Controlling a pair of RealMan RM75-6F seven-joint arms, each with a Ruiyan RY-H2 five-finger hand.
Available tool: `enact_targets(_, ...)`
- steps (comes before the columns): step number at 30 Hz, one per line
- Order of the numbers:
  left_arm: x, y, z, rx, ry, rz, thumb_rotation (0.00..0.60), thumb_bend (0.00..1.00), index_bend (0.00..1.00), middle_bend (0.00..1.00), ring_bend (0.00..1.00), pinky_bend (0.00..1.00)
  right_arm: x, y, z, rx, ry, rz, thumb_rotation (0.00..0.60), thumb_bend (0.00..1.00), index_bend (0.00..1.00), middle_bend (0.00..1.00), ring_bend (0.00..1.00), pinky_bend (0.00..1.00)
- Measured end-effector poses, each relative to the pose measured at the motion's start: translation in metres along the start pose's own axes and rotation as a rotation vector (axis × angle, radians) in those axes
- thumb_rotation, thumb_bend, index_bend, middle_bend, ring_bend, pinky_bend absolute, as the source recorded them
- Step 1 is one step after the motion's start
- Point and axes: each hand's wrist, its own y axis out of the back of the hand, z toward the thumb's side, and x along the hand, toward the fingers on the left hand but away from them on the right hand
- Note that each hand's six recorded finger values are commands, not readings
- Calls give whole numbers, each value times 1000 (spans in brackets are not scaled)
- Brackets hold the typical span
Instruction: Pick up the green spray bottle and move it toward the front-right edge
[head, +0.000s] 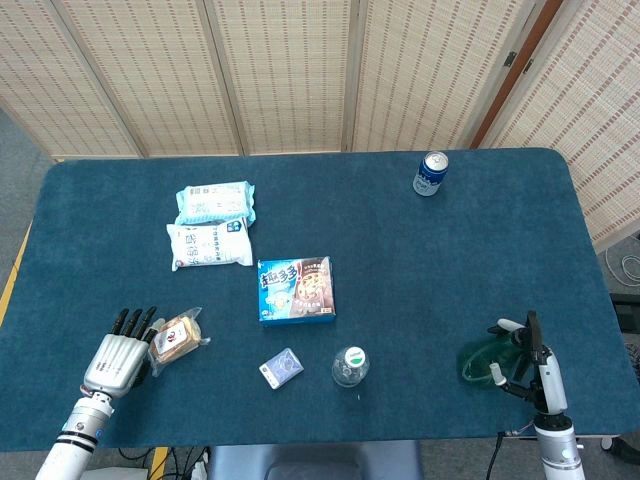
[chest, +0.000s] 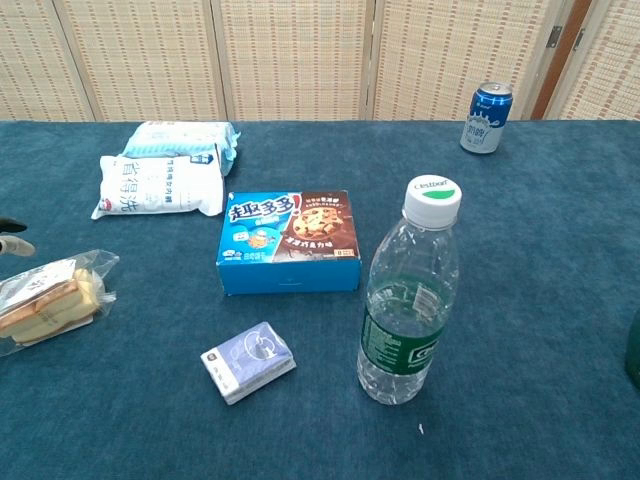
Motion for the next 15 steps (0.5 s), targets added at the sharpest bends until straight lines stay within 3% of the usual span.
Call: enact_targets(15,-5,1,3,3,-8,11,600,442,91,0,0,0,13,1,1,-23,-11,-22,600,281,374,486,332,383)
